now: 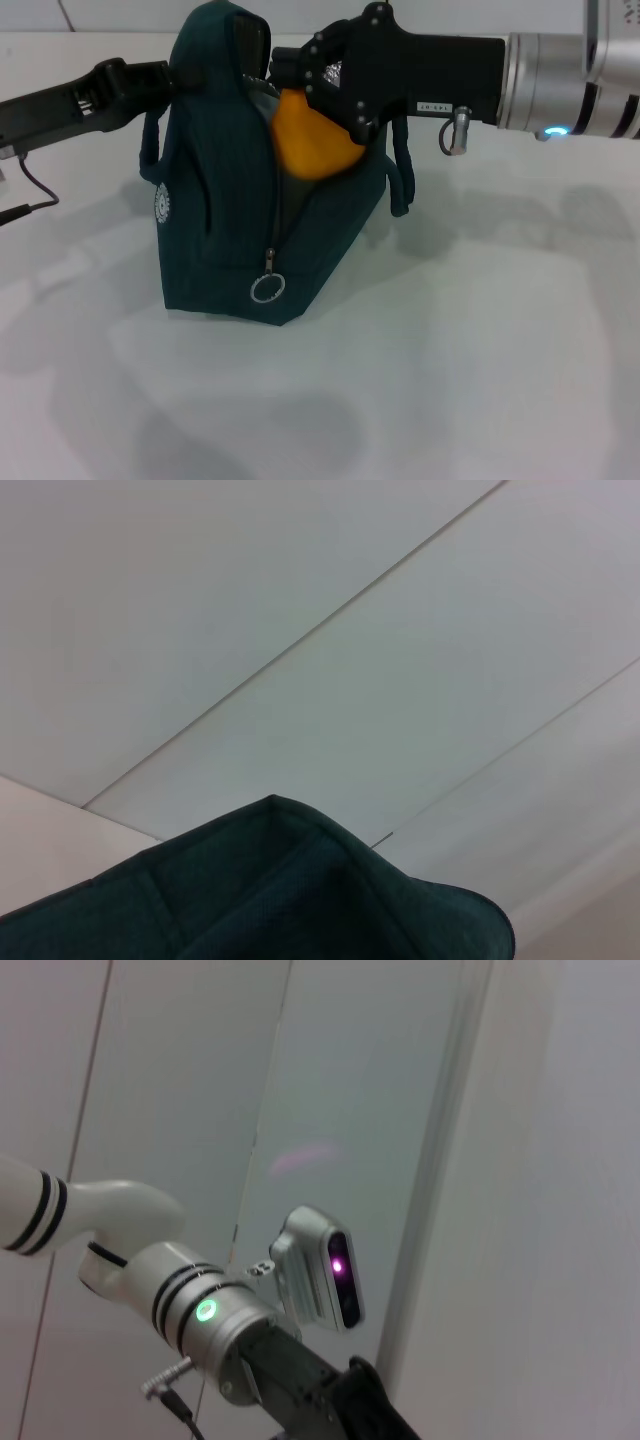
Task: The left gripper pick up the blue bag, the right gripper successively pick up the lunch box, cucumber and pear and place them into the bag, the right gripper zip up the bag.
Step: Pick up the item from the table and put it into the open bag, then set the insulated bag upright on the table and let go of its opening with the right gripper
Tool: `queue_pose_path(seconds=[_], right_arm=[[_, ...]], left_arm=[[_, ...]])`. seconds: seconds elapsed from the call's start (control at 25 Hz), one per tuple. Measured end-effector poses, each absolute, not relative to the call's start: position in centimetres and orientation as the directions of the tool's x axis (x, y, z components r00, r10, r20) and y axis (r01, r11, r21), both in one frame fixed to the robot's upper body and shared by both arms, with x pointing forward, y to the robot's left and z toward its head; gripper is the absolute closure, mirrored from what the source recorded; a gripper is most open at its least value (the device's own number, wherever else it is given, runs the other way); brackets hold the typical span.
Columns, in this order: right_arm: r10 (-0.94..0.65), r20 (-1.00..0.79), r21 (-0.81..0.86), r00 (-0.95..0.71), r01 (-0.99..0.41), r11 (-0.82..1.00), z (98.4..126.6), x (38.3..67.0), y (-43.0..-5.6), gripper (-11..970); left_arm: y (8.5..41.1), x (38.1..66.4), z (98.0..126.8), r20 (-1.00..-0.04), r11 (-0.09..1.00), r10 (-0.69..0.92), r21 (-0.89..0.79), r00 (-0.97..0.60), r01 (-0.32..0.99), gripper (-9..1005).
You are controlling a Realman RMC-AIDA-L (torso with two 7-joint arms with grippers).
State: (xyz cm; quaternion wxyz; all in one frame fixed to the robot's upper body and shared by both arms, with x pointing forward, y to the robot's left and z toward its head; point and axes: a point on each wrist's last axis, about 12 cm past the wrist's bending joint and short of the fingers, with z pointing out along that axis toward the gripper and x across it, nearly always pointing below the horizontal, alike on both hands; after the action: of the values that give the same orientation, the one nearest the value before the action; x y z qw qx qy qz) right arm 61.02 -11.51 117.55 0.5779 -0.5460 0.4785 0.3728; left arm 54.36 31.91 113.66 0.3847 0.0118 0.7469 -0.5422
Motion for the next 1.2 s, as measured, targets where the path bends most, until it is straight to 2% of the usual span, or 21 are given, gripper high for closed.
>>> queue_pose_path(seconds=[1.12,1.2], right_arm=[[-0.114,-0.968,-0.241,0.224,-0.956,0.17,116.4,61.1,-10.9,812],[-0.112,-0.968,-0.24,0.223,-0.955,0.174,116.4,61.1,-11.0,724]], left_arm=[[32.4,54.0,113.4,-0.594,0.425,-0.409,-0.796,-0.693,0.431,943],[32.4,54.0,113.4,-0.594,0.425,-0.408,-0.796,-0.693,0.432,943]])
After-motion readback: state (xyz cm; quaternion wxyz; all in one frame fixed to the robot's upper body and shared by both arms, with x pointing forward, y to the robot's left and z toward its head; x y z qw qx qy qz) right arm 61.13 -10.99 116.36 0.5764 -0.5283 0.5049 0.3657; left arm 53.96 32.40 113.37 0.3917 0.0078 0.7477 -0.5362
